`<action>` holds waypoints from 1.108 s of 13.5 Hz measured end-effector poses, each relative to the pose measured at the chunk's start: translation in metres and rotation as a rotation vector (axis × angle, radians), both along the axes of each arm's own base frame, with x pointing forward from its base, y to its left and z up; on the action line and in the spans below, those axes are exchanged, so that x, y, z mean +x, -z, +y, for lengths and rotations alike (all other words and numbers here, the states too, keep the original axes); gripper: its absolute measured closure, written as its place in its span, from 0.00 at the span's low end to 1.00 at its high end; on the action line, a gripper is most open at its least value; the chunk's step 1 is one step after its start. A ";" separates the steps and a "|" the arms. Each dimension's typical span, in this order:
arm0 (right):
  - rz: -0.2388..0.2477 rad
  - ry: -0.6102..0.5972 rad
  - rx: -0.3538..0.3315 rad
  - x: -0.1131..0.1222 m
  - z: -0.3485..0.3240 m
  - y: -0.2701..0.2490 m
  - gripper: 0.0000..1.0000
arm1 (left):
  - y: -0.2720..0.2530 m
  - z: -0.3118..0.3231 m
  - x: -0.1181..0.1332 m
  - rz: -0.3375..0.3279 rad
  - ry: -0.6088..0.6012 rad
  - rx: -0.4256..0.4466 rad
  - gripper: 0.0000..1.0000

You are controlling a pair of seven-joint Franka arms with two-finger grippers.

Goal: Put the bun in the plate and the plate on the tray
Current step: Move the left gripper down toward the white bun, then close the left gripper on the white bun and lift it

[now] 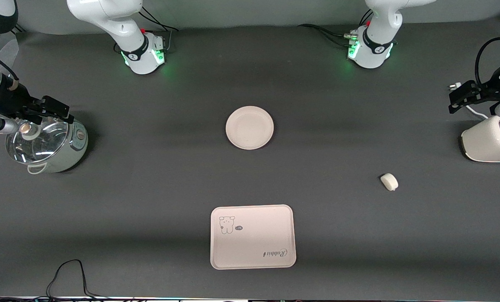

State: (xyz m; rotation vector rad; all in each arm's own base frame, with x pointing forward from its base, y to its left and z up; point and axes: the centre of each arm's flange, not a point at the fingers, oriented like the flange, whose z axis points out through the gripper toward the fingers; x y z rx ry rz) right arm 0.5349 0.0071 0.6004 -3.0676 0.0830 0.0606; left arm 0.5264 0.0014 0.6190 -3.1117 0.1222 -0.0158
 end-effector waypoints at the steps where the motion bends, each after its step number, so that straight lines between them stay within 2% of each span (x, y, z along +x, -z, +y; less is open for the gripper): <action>1: 0.001 0.000 0.000 0.000 0.000 0.000 0.00 | 0.000 0.000 0.000 0.000 0.000 0.000 0.00; 5: 0.002 -0.003 0.000 0.000 0.001 0.000 0.00 | 0.011 0.000 0.007 0.012 0.002 -0.002 0.00; 7: 0.005 -0.005 0.000 0.000 0.002 0.001 0.00 | 0.046 -0.002 0.028 0.004 0.002 -0.006 0.00; 9: 0.010 -0.009 -0.001 0.000 0.005 0.002 0.00 | 0.111 -0.002 0.051 0.012 -0.011 -0.014 0.00; 12: 0.023 -0.011 -0.002 0.002 0.006 0.009 0.00 | 0.224 0.000 0.073 0.086 -0.066 -0.027 0.00; 15: 0.037 -0.011 -0.004 0.006 0.007 0.016 0.00 | 0.315 -0.002 0.094 0.079 -0.151 -0.042 0.00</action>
